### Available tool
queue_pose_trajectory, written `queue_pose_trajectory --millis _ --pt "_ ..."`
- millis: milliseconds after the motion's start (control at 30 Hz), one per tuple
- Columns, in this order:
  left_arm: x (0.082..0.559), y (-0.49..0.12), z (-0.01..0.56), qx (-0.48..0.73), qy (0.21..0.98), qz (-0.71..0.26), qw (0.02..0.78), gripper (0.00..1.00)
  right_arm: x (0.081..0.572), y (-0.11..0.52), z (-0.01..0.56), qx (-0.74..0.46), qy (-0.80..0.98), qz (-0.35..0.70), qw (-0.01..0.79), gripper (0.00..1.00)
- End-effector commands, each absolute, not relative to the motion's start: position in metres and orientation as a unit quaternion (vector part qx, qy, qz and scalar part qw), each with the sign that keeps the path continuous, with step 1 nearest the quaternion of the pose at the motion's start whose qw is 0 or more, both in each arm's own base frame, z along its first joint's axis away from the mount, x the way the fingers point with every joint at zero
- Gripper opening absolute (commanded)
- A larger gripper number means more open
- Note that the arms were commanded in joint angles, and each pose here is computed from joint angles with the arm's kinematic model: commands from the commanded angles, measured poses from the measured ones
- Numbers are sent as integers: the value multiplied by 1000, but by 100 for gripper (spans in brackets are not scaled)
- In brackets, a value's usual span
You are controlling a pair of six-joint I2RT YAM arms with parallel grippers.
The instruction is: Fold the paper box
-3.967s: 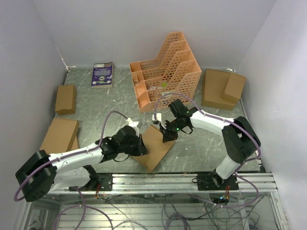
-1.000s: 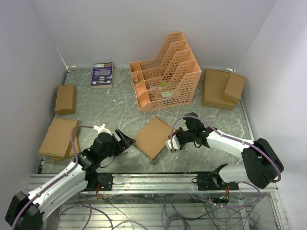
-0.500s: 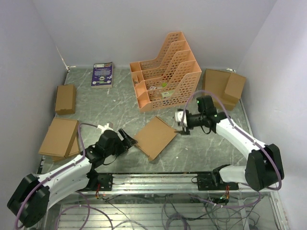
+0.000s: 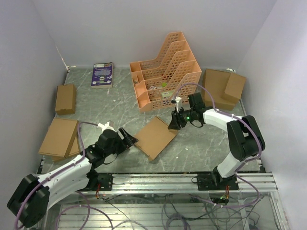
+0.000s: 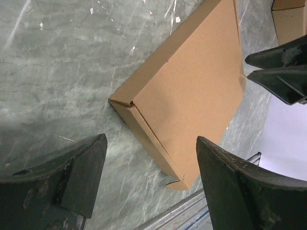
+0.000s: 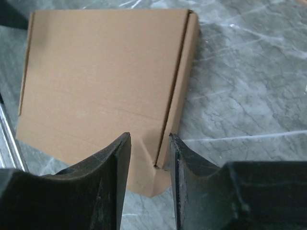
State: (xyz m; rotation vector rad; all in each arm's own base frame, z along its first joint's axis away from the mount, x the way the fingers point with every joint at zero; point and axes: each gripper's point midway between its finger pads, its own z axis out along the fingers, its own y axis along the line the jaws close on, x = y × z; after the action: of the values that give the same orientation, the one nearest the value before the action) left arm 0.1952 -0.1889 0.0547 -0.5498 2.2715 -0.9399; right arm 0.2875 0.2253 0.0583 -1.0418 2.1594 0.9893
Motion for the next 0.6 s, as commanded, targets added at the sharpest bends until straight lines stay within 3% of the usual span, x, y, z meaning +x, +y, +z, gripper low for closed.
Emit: queue_pose_trajectory --millis 0,167,400,567 --pt "198 -192 63 -197 849 -372 319 85 306 222 50 -333 832 350 274 36" --pt "198 -194 61 -198 848 -376 317 85 306 216 36 -315 844 347 261 34" --pt "197 -199 54 -197 848 -383 308 85 305 205 19 -290 859 349 238 15" --pt "196 -207 57 -194 841 -395 313 90 301 199 12 -264 867 361 220 10"
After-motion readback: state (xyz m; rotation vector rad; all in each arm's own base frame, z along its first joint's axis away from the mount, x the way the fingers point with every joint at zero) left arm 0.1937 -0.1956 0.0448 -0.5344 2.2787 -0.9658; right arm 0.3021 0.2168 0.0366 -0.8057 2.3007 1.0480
